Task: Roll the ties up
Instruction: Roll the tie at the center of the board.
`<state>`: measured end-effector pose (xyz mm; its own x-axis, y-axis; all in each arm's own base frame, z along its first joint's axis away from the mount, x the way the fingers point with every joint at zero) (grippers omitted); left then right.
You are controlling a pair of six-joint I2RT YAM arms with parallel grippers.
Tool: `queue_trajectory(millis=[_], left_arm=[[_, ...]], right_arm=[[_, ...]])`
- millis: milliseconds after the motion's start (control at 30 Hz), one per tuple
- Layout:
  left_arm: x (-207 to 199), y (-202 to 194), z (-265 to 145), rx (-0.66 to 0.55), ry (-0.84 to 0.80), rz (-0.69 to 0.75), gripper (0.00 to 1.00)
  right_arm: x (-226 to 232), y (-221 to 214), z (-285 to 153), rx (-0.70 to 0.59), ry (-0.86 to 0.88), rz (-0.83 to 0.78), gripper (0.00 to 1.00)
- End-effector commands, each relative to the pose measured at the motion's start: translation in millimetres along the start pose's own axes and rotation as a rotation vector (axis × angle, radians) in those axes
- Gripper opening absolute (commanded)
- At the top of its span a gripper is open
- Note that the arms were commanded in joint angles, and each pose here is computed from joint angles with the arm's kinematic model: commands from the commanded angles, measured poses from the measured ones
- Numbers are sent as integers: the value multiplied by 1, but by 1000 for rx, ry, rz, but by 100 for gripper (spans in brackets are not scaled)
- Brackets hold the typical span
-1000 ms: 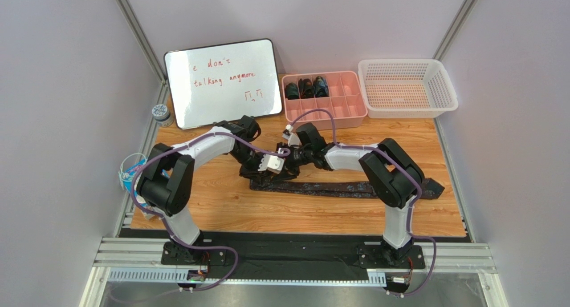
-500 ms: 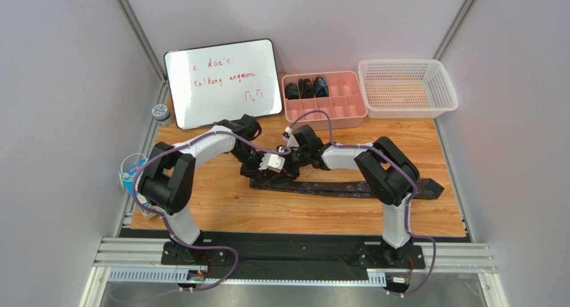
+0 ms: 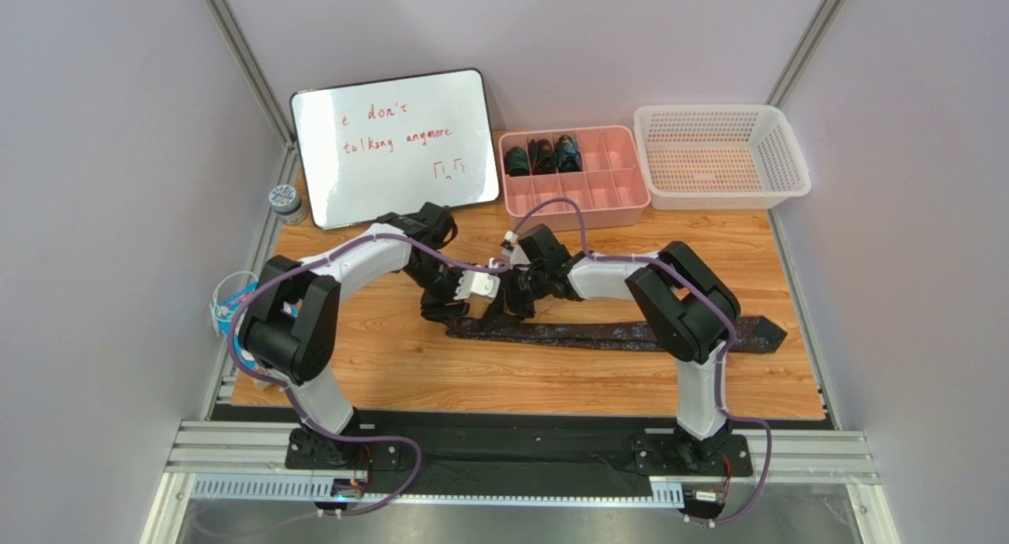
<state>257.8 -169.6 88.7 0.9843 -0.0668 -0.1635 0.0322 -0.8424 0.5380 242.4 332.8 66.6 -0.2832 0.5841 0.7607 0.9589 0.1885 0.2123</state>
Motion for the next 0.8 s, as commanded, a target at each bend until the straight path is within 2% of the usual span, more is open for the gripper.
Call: queue_trajectory(millis=[0, 33, 133, 533, 567, 667, 700, 767], left_arm=[[-5, -7, -16, -6, 56, 32, 65], [-6, -9, -16, 3, 57, 40, 72], [-9, -11, -14, 10, 47, 44, 77], [-8, -3, 7, 77, 51, 55, 72], [-8, -5, 10, 92, 51, 51, 70], [-8, -5, 14, 102, 60, 50, 58], [-7, -4, 13, 98, 67, 51, 51], [-7, 0, 10, 86, 80, 50, 45]], right_arm=[[-1, 7, -9, -18, -17, -39, 0], [-2, 5, -9, -10, -20, -40, 0], [-7, 3, -7, -6, -36, -33, 0], [-26, -2, 2, 12, -75, 3, 0], [-25, -1, 2, 9, -71, -1, 0], [-25, -1, 1, 10, -65, 0, 0], [-23, 0, 0, 10, -61, -2, 0], [-23, 1, 0, 7, -58, 2, 0]])
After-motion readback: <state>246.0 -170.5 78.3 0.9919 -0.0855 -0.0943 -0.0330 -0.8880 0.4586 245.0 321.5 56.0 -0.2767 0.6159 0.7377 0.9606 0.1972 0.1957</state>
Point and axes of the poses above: each gripper's point midway between its finger pads, its own z axis out along the fingers, its own x axis along the line the jaws close on, y = z × x, the point moved 5 cm from there along -z, back along the fingers, and after that the axes turned 11 degrees about -z, right-handed, at the moved point
